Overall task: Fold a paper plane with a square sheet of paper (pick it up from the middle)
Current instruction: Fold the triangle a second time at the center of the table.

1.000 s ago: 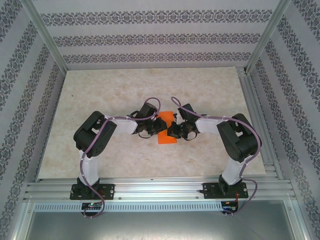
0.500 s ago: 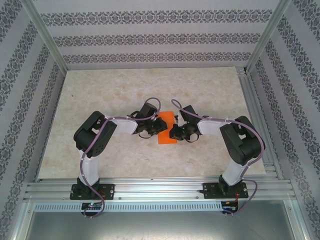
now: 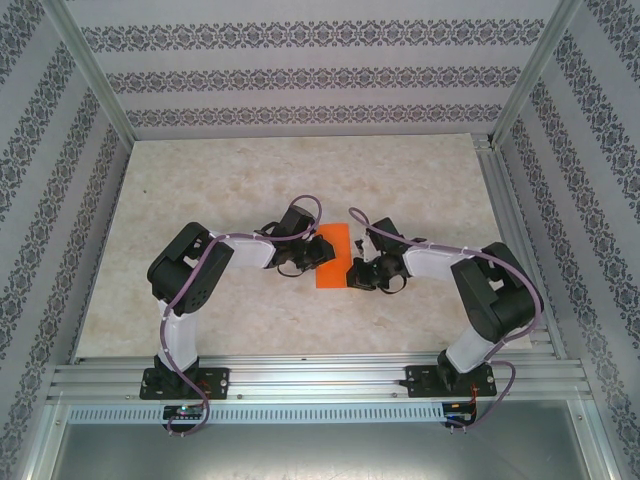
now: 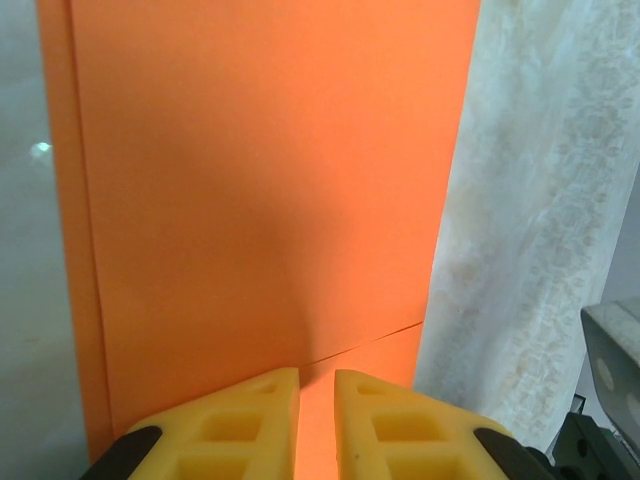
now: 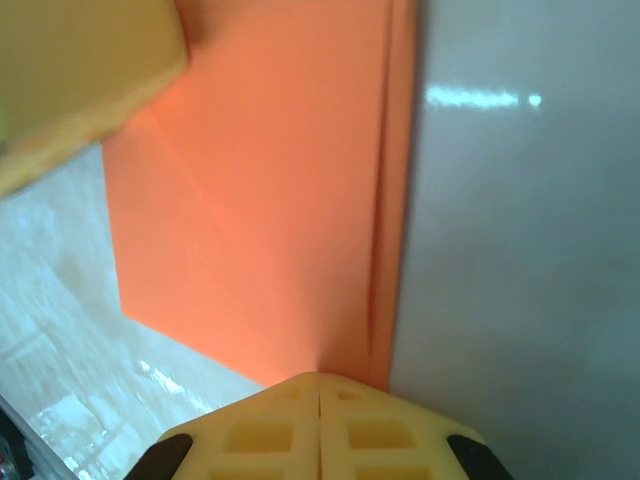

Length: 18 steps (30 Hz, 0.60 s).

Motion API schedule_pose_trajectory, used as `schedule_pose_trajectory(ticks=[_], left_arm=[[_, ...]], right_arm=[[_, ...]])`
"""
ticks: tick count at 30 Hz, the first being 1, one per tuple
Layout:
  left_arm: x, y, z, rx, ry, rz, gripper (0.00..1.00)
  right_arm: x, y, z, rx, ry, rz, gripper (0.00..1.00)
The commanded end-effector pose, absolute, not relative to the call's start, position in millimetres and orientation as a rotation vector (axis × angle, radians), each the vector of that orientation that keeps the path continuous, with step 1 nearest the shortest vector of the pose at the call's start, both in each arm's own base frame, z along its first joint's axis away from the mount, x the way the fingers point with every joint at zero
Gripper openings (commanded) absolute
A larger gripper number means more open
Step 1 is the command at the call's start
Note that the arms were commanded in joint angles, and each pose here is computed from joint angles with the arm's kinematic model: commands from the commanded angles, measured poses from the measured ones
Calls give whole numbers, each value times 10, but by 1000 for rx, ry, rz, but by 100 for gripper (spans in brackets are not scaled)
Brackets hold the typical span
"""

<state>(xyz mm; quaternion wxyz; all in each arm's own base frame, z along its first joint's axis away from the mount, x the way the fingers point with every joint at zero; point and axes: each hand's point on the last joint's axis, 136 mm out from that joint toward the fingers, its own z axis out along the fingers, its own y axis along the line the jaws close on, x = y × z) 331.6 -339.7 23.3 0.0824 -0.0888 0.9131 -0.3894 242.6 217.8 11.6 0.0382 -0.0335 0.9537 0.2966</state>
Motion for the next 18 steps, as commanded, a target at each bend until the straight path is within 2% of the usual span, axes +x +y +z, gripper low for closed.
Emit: schedule_pose_trajectory(ticks=[1, 8, 13, 18], left_arm=[[3204, -3236, -70, -297, 2813, -1029, 19], [3234, -3288, 13, -275, 2792, -1065, 20], [3302, -3422, 333, -202, 2718, -1172, 26], [3368, -3466, 699, -151, 2649, -1205, 35]], right_arm=[[2171, 1912, -5, -73, 3035, 792, 8], [2269, 1885, 271, -60, 2937, 841, 10], [2590, 1953, 597, -34, 2755, 867, 25], [2821, 2036, 575, -14, 2718, 881, 29]])
